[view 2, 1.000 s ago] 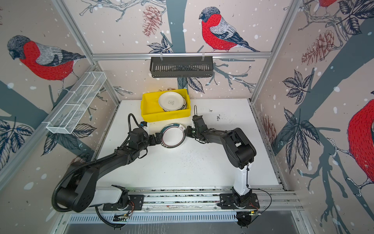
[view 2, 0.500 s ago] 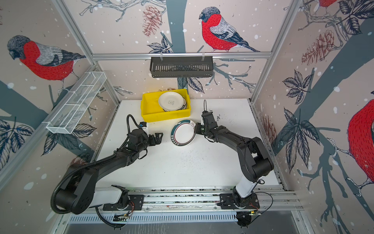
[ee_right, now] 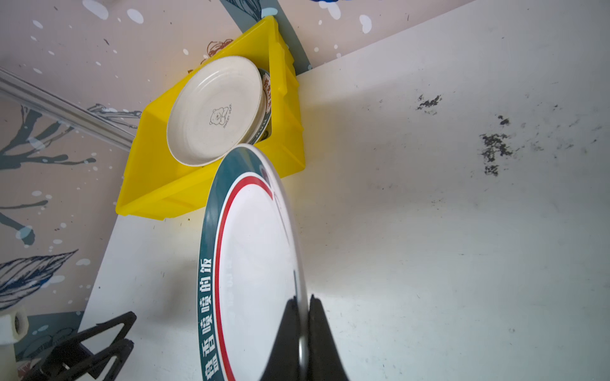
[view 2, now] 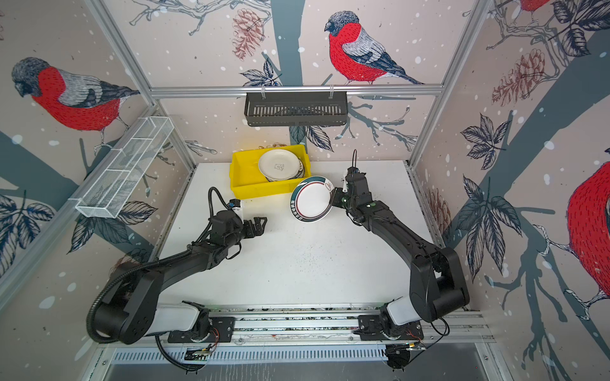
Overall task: Place the plates into the plastic bin on the countertop
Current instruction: 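Carry the upright green-and-red-rimmed plate to the yellow bin with the right gripper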
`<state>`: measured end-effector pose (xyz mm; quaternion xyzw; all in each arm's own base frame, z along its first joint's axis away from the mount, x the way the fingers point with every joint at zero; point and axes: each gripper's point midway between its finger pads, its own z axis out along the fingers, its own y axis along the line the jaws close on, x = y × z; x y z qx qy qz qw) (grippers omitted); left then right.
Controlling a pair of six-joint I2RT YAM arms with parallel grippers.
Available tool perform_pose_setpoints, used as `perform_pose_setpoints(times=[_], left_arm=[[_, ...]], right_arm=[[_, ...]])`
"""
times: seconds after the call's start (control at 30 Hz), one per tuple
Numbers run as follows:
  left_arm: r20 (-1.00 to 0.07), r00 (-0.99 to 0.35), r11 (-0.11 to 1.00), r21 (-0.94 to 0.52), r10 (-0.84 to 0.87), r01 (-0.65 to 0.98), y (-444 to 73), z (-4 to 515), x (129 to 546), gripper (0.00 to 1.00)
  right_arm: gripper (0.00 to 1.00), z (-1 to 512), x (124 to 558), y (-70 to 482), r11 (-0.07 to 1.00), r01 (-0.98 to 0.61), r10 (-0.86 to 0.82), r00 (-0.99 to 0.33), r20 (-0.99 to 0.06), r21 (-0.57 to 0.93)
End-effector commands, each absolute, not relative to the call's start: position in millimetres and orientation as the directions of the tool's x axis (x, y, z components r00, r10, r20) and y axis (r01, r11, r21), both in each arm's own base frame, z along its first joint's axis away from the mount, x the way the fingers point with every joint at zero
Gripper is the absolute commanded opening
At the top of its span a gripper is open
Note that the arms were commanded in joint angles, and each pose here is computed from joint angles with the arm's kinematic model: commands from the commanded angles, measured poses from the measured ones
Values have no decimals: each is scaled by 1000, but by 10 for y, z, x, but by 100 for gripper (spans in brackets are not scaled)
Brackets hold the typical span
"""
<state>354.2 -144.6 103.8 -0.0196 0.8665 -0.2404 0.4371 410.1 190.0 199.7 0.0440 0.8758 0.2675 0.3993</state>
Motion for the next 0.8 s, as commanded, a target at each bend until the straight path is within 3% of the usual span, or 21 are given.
perform_pose_setpoints(times=[0.0,0.13,0.77], left_arm=[[-762,-590,869,-455,-266,195,-1474,1133,3577,97],[-760,-592,870,-454,-268,190,-1463,1128,3560,97],[-757,-590,854,-478,-280,207,-1492,1146,3516,97]], right_arm=[[0,2320,4325,2073,783,-192,367,-625,-689,591],[0,2448,4501,2259,731,-242,381,-630,-677,637],[0,2606,5259,2591,681,-268,449,-582,-678,682]])
